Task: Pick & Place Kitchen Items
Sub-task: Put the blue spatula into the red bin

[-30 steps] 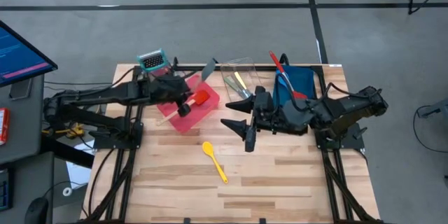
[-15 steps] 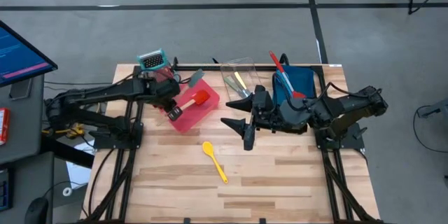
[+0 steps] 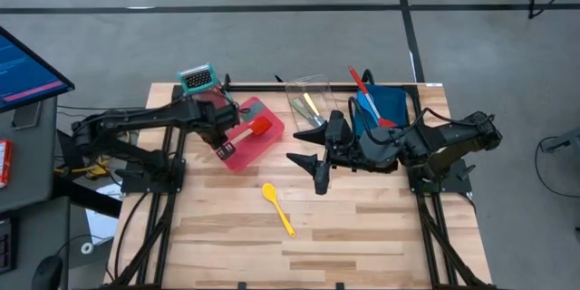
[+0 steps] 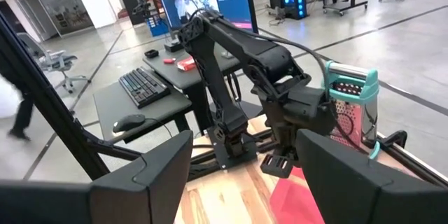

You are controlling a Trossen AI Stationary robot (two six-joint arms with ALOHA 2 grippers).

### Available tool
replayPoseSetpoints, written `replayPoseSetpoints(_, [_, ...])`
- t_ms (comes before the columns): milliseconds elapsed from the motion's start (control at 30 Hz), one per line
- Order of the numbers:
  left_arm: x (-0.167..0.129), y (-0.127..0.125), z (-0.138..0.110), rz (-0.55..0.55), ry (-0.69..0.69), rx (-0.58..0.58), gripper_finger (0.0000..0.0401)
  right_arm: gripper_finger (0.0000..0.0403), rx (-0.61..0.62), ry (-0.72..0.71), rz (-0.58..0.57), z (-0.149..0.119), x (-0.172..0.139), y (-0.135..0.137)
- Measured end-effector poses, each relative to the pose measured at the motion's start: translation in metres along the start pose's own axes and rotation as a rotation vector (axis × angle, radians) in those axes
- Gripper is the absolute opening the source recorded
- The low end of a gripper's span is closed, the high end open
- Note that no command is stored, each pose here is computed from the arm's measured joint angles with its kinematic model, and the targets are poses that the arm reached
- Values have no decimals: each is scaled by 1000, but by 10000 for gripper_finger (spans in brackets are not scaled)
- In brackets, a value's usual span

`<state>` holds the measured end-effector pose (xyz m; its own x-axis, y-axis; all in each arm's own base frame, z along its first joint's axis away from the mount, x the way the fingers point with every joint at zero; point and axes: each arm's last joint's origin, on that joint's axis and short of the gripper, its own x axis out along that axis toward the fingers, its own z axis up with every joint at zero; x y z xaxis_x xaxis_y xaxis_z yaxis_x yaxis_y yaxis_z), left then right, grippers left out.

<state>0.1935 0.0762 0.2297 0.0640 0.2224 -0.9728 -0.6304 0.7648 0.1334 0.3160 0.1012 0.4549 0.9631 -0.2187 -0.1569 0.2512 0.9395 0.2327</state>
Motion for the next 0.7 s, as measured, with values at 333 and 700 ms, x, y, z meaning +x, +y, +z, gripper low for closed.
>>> replayPoseSetpoints(333, [12, 14, 6, -9, 84, -19, 44, 255, -9, 9, -12, 0, 1, -3])
replayPoseSetpoints(700, [13, 20, 9, -15, 73, -29, 55, 255, -25, 29, -56, 0, 7, -14])
